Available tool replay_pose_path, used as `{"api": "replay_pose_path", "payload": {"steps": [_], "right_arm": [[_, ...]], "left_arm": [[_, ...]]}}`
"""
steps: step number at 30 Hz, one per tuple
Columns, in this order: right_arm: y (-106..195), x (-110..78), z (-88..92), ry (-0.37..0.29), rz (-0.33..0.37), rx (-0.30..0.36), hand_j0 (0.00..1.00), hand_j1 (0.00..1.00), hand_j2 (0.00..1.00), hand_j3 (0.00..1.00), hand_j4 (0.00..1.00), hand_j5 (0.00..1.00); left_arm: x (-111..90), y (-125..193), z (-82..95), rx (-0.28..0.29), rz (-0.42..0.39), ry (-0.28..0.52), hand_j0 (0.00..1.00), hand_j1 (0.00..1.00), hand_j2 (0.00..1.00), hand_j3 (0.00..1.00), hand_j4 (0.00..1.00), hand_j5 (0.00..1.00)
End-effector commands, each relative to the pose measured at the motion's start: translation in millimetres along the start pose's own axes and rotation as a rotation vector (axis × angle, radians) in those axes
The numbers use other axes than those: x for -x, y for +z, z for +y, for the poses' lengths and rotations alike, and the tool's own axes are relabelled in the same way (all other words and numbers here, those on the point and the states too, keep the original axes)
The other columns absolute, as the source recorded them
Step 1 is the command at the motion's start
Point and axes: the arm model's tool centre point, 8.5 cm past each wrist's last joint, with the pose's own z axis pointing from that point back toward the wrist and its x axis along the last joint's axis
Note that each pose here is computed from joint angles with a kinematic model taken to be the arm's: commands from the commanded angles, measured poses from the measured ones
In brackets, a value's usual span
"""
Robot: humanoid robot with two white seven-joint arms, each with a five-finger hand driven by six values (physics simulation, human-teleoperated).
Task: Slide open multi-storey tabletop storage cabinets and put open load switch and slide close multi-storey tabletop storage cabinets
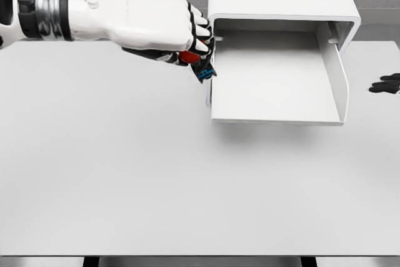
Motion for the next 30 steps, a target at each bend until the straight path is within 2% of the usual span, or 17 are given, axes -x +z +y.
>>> {"api": "replay_pose_path", "payload": {"steps": [1, 5, 7, 10, 12, 13, 14, 16, 19, 20, 22, 24, 25, 26, 28, 30], "right_arm": [[20.3, 0.2, -30.0, 0.045, 0.037, 0.108, 1.0, 1.0, 1.0, 1.0, 1.0, 1.0], [49.0, 6.7, 4.4, -0.039, 0.119, 0.084, 1.0, 1.0, 1.0, 1.0, 1.0, 1.0], [61.7, 7.7, 28.2, -0.096, 0.155, 0.052, 0.99, 0.99, 0.99, 0.99, 0.99, 0.99], [66.0, 6.6, 52.4, -0.152, 0.168, -0.001, 0.81, 0.81, 0.81, 0.81, 0.81, 0.81], [65.9, 4.4, 73.4, -0.201, 0.167, -0.049, 0.63, 0.63, 0.63, 0.63, 0.63, 0.63], [62.1, 3.1, 81.5, -0.22, 0.156, -0.066, 0.51, 0.51, 0.51, 0.51, 0.51, 0.51], [59.9, 2.1, 86.4, -0.232, 0.149, -0.076, 0.47, 0.47, 0.47, 0.47, 0.47, 0.47], [48.2, -1.8, 104.6, -0.267, 0.116, -0.127, 0.48, 0.48, 0.48, 0.48, 0.48, 0.48], [41.1, -4.0, 112.3, -0.277, 0.096, -0.156, 0.49, 0.49, 0.49, 0.49, 0.49, 0.49], [32.1, -5.4, 113.9, -0.276, 0.07, -0.179, 0.49, 0.49, 0.49, 0.49, 0.49, 0.49], [23.0, -6.1, 112.0, -0.269, 0.047, -0.182, 0.49, 0.49, 0.49, 0.49, 0.49, 0.49], [7.2, -10.2, 118.2, -0.279, 0.002, -0.199, 0.49, 0.49, 0.49, 0.49, 0.49, 0.49], [1.1, -9.7, 111.9, -0.254, -0.013, -0.22, 0.49, 0.49, 0.49, 0.49, 0.49, 0.49], [-0.9, -10.7, 114.4, -0.256, -0.02, -0.233, 0.5, 0.5, 0.5, 0.5, 0.5, 0.5], [-2.0, -10.8, 114.1, -0.255, -0.023, -0.234, 0.5, 0.5, 0.5, 0.5, 0.5, 0.5], [-4.8, -9.0, 104.0, -0.231, -0.025, -0.214, 0.53, 0.53, 0.53, 0.53, 0.53, 0.53]], "left_arm": [[-4.9, -19.0, 3.8, -0.022, -0.041, -0.006, 0.38, 0.38, 0.38, 0.38, 0.38, 0.38], [-7.2, -27.1, 9.4, -0.029, -0.058, -0.022, 0.38, 0.38, 0.38, 0.38, 0.38, 0.38], [-7.5, -28.7, 9.5, -0.028, -0.059, -0.026, 0.38, 0.38, 0.38, 0.38, 0.38, 0.38], [-8.4, -31.3, 10.1, -0.031, -0.065, -0.028, 0.38, 0.38, 0.38, 0.38, 0.38, 0.38], [-8.4, -31.3, 10.1, -0.031, -0.065, -0.028, 0.38, 0.38, 0.38, 0.38, 0.38, 0.38], [-8.7, -33.2, 11.1, -0.033, -0.068, -0.03, 0.38, 0.38, 0.38, 0.38, 0.38, 0.38], [-8.1, -36.6, 10.5, -0.028, -0.065, -0.04, 0.38, 0.38, 0.38, 0.38, 0.38, 0.38], [-11.7, -53.5, 5.7, -0.005, -0.08, -0.066, 0.38, 0.38, 0.38, 0.38, 0.38, 0.38], [-11.5, -61.6, 6.0, 0.0, -0.082, -0.081, 0.38, 0.38, 0.38, 0.38, 0.38, 0.38], [-7.0, -68.1, 5.2, 0.001, -0.075, -0.079, 0.38, 0.38, 0.38, 0.38, 0.38, 0.38], [7.9, -73.1, -1.8, 0.012, -0.042, -0.05, 0.38, 0.38, 0.38, 0.38, 0.38, 0.38], [12.0, -75.3, 0.4, 0.009, -0.036, -0.046, 0.39, 0.39, 0.39, 0.39, 0.39, 0.39], [14.7, -78.9, 0.2, 0.008, -0.034, -0.038, 0.39, 0.39, 0.39, 0.39, 0.39, 0.39], [18.3, -82.6, -2.2, 0.018, -0.021, -0.044, 0.4, 0.4, 0.4, 0.4, 0.4, 0.4], [19.7, -89.5, -3.5, 0.023, -0.02, -0.046, 0.41, 0.41, 0.41, 0.41, 0.41, 0.41], [18.9, -90.2, -3.0, 0.021, -0.023, -0.047, 0.41, 0.41, 0.41, 0.41, 0.41, 0.41]]}}
